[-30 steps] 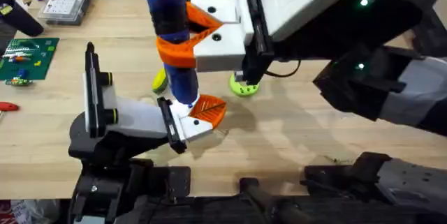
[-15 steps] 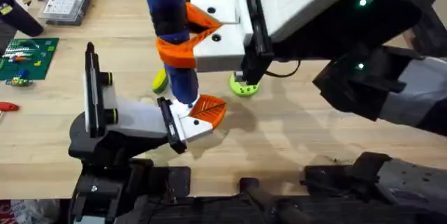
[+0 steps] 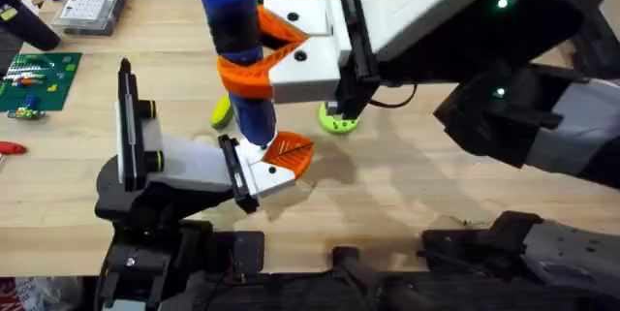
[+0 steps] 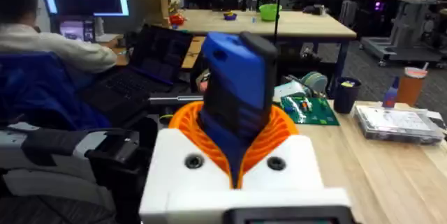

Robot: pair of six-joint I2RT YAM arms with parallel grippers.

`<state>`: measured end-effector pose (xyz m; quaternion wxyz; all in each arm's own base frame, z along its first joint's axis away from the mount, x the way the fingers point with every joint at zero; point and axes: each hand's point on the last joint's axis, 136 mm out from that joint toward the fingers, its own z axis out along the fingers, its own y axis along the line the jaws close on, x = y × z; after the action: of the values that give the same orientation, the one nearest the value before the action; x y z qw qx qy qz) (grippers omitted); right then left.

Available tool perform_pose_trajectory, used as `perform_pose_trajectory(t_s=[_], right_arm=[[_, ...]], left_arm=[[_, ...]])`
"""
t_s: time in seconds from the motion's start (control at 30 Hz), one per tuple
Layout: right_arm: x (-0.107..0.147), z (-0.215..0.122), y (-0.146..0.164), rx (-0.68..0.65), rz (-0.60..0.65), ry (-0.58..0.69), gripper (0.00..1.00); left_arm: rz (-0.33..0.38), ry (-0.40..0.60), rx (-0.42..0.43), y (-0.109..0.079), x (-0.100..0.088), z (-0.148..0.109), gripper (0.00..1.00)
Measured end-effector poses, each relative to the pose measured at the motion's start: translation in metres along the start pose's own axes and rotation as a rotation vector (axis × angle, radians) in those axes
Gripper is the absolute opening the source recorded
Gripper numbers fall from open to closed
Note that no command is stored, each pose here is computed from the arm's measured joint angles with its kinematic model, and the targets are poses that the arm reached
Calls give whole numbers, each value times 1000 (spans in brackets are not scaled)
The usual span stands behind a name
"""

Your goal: Pick up the gripper from the table and insert it into the empty holder that is missing its gripper. Then pick up a screw, insert it into the mounting hole, and use the screwdriver to tighten it. Finally, clean up the table by picking up the vegetable and placing it into the bucket.

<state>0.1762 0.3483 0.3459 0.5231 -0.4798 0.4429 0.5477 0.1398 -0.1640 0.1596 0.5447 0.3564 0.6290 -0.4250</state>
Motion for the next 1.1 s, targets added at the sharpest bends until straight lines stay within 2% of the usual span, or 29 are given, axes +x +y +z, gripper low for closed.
perform_pose_trajectory(t_s=[1.1], right_arm=[[2,0,0,-2,-4,7,21]], left_arm=[[0,0,0,0,0,0,4]])
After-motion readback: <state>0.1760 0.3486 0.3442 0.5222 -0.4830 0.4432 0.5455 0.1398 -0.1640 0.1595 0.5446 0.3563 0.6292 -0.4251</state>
